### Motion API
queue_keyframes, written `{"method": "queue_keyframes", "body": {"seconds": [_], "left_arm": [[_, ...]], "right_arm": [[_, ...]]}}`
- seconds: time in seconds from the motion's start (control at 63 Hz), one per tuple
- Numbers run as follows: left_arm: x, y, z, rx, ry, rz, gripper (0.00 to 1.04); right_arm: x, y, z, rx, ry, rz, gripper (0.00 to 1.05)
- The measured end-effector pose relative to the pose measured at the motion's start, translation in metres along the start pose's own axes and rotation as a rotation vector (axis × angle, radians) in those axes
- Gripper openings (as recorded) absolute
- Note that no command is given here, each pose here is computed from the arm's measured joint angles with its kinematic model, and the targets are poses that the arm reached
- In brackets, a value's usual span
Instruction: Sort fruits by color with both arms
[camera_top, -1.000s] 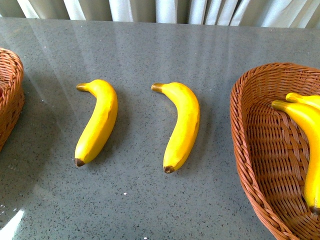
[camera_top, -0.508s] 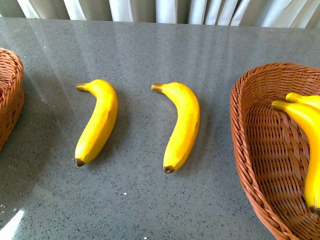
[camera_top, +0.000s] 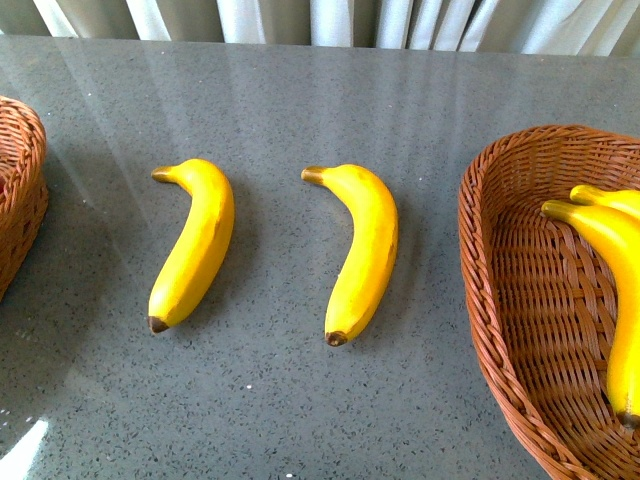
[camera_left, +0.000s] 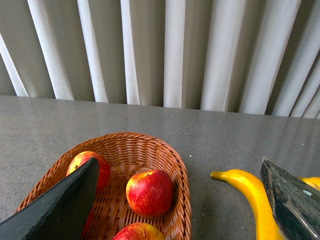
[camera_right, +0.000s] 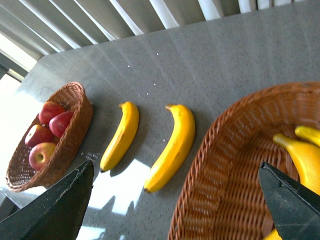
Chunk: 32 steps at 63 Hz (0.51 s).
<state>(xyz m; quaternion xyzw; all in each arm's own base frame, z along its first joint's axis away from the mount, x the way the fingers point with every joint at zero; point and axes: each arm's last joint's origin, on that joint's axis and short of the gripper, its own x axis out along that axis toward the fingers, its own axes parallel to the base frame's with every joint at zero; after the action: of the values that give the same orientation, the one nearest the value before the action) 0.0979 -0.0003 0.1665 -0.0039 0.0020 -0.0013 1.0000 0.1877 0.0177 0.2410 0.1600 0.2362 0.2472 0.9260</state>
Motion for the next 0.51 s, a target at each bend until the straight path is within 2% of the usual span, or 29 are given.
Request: {"method": "queue_keyframes", "body": {"seconds": [0.111, 0.27, 0.365, 0.508], "left_arm": [[0.000, 0.000, 0.000, 0.000, 0.000, 0.000, 0.96], [0.000, 0.000, 0.000, 0.000, 0.000, 0.000, 0.96], [0.000, 0.000, 0.000, 0.000, 0.000, 0.000, 0.96], [0.000, 0.000, 0.000, 0.000, 0.000, 0.000, 0.96]], "right_arm": [[0.049, 0.012, 0.006, -0.041, 0.057, 0.007, 0.96], [0.130, 0.041, -0.005, -0.232, 0.103, -0.050, 0.96], [0.169, 0.060, -0.015, -0.247, 0.204, -0.010, 0.96], [0.219, 0.077, -0.022, -0.229, 0.307, -0.024, 0.96]]}}
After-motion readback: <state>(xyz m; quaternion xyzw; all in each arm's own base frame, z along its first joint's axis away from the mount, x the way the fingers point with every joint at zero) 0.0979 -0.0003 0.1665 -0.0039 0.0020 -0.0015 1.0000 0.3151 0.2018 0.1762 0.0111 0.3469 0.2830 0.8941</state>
